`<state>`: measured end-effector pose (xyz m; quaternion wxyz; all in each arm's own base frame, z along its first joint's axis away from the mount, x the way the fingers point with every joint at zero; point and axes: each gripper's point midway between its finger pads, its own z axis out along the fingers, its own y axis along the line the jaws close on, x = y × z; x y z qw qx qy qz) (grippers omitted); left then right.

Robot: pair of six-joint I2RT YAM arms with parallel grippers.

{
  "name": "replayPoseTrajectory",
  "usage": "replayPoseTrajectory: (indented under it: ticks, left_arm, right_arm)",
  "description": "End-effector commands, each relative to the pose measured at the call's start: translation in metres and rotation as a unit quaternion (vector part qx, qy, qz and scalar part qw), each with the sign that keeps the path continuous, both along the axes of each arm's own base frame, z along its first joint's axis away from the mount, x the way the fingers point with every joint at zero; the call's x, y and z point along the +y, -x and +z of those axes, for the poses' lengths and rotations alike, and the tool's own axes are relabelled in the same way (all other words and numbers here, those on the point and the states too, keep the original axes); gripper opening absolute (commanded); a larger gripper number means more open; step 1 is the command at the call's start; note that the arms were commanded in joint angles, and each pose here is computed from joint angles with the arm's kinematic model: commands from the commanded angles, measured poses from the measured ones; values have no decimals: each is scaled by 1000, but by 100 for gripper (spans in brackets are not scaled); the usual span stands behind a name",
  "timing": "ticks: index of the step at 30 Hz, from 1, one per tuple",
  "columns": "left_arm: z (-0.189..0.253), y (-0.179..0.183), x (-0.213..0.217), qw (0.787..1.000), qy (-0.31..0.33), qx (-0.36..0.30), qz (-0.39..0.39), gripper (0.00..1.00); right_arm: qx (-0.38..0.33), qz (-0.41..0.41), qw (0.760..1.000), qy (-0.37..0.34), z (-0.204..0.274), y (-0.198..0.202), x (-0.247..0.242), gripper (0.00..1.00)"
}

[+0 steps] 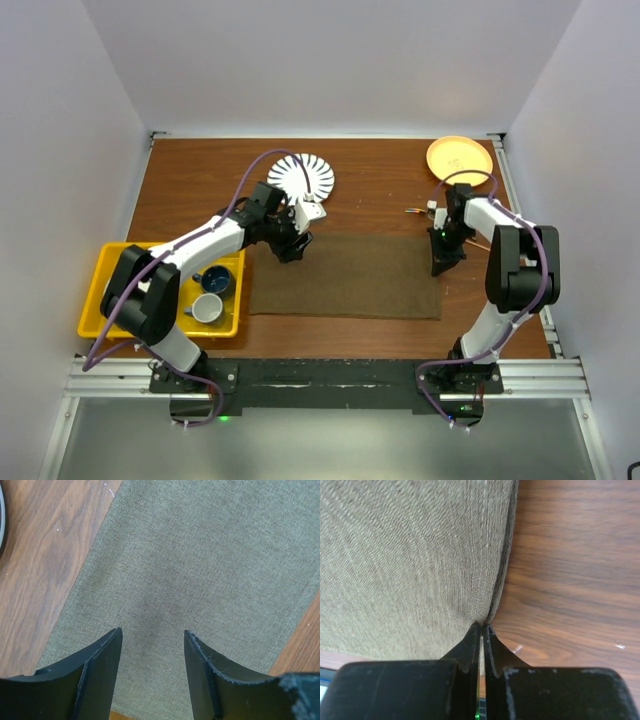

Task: Fold the napkin into a case and place the utensils inside
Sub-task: Pick up the rectangle-folded napkin from the center of the board, then fold the rectangle-folded napkin at the center of the board.

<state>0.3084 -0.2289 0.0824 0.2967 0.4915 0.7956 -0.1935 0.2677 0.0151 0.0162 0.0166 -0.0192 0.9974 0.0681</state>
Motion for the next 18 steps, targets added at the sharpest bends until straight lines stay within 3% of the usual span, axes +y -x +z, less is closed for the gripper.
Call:
replayPoseTrajectory:
  ticks: [1,7,12,18]
  left_arm:
    - [8,-7,-5,1000,14,-17,8,58]
    - [11,-9,-3,1000,15,-22,15,61]
    - [15,-14,2,999,26,-12,34,63]
    - [27,-27,23,993,80,36,73,68]
  right_arm:
    - [-55,5,998,38,39,-27,-25,0]
    - [-86,23,995,34,77,-31,-35,0]
    - [-108,44,990,-78,97,-31,12,0]
    - [-126,109,961,-219,124,-24,102,0]
